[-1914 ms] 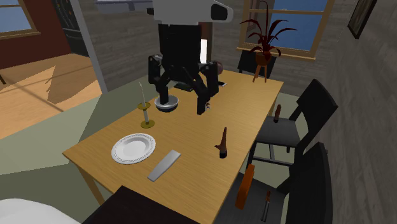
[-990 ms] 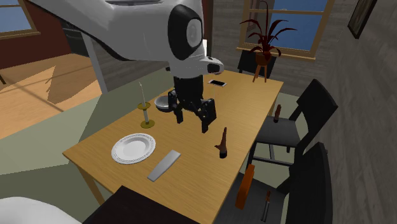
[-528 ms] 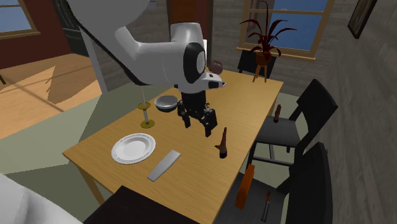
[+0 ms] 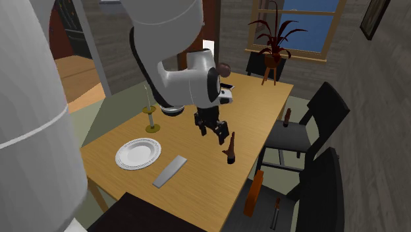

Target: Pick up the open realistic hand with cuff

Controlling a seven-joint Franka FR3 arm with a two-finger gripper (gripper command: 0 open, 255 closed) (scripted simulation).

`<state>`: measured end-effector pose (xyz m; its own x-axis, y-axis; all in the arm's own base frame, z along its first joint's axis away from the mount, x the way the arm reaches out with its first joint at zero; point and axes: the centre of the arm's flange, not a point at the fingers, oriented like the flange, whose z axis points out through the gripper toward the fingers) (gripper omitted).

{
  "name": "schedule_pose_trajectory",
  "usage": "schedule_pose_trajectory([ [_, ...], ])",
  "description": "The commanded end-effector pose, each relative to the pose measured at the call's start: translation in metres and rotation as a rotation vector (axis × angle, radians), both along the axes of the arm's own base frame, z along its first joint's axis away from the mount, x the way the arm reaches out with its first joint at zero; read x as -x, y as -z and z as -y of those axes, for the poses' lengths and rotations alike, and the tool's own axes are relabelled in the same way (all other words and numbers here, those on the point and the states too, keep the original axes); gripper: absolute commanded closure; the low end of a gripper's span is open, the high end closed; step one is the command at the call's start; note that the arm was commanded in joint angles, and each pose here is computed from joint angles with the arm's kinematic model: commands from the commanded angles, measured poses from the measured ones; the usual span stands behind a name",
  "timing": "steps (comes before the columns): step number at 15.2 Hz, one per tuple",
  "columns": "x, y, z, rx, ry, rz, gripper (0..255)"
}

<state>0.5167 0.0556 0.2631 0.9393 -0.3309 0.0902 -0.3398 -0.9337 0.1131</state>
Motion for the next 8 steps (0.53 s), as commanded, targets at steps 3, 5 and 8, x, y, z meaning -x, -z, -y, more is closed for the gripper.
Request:
schedule_pose_trajectory([
  [3, -0.034, 0.039, 0.002, 0.018, 0.040, 0.028, 0],
  [5, -0.052, 0.057, 0.003, 0.027, 0.059, 0.041, 0],
  [8, -0.079, 0.084, 0.006, 0.041, 0.089, 0.062, 0],
])
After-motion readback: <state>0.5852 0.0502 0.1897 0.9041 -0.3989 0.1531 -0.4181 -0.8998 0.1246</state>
